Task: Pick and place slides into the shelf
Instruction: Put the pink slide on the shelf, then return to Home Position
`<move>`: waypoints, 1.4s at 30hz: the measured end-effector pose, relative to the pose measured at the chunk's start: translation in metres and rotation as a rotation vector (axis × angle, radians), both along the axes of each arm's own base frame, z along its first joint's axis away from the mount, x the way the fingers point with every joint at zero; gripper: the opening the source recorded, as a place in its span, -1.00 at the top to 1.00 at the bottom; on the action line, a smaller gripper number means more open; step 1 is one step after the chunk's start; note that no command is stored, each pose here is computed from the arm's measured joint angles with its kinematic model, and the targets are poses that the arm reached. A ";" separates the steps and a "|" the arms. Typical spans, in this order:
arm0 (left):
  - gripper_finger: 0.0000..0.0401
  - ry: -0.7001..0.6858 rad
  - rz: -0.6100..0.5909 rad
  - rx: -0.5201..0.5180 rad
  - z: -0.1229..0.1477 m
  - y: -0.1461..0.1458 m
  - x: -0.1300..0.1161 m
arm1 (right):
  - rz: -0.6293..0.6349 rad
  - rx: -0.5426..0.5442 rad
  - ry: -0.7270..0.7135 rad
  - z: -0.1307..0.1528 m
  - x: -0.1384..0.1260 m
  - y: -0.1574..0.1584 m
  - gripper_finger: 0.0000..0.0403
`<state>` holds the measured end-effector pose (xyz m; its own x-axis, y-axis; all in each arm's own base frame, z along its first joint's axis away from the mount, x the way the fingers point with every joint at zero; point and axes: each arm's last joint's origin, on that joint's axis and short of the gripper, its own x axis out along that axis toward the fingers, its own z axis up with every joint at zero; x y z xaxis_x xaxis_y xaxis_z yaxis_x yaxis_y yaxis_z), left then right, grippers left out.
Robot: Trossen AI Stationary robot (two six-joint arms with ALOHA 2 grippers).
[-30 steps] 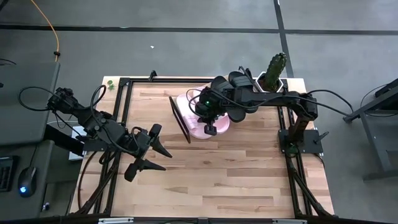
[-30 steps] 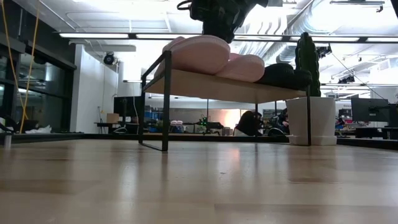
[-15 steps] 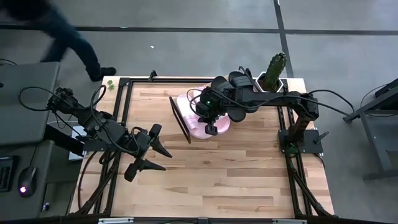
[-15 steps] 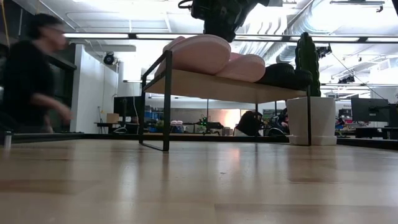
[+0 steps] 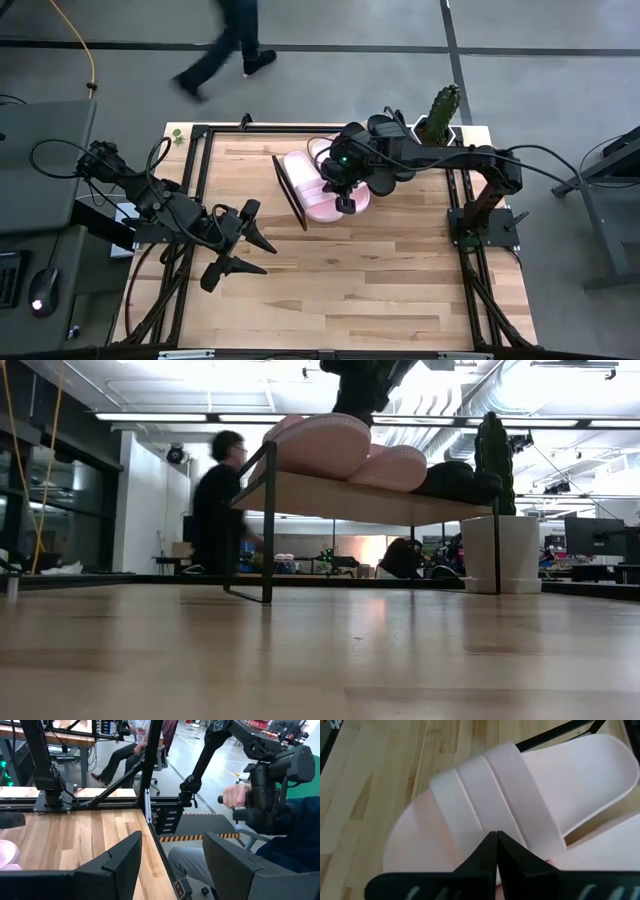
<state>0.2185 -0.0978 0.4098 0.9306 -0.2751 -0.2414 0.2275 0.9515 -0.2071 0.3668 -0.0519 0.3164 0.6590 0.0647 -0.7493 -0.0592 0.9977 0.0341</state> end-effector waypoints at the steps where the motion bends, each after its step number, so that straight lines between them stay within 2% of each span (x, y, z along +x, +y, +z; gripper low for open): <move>1: 0.00 0.000 0.000 0.000 0.000 0.000 0.000 | 0.000 -0.001 -0.005 0.002 -0.001 0.000 1.00; 12: 0.00 -0.007 0.004 0.026 0.000 0.000 0.000 | -0.003 -0.011 -0.095 0.028 -0.016 0.004 1.00; 16: 0.00 0.006 0.064 0.074 -0.002 0.004 -0.003 | 0.015 -0.018 -0.158 0.042 -0.022 0.011 1.00; 22: 0.00 0.051 0.264 0.187 -0.003 0.017 -0.018 | 0.059 -0.029 -0.283 0.066 -0.033 0.027 1.00; 24: 0.00 0.038 0.312 0.194 0.000 0.021 -0.023 | 0.066 -0.039 -0.309 0.072 -0.037 0.033 1.00; 42: 0.00 -0.187 0.461 0.159 0.038 0.052 -0.080 | 0.064 -0.082 -0.542 0.129 -0.092 0.070 1.00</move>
<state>0.1389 -0.0460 0.4475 0.9777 0.1999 -0.0649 -0.2032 0.9779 -0.0483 0.2750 0.0183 0.4455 0.9485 0.0727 -0.3084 -0.1069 0.9897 -0.0954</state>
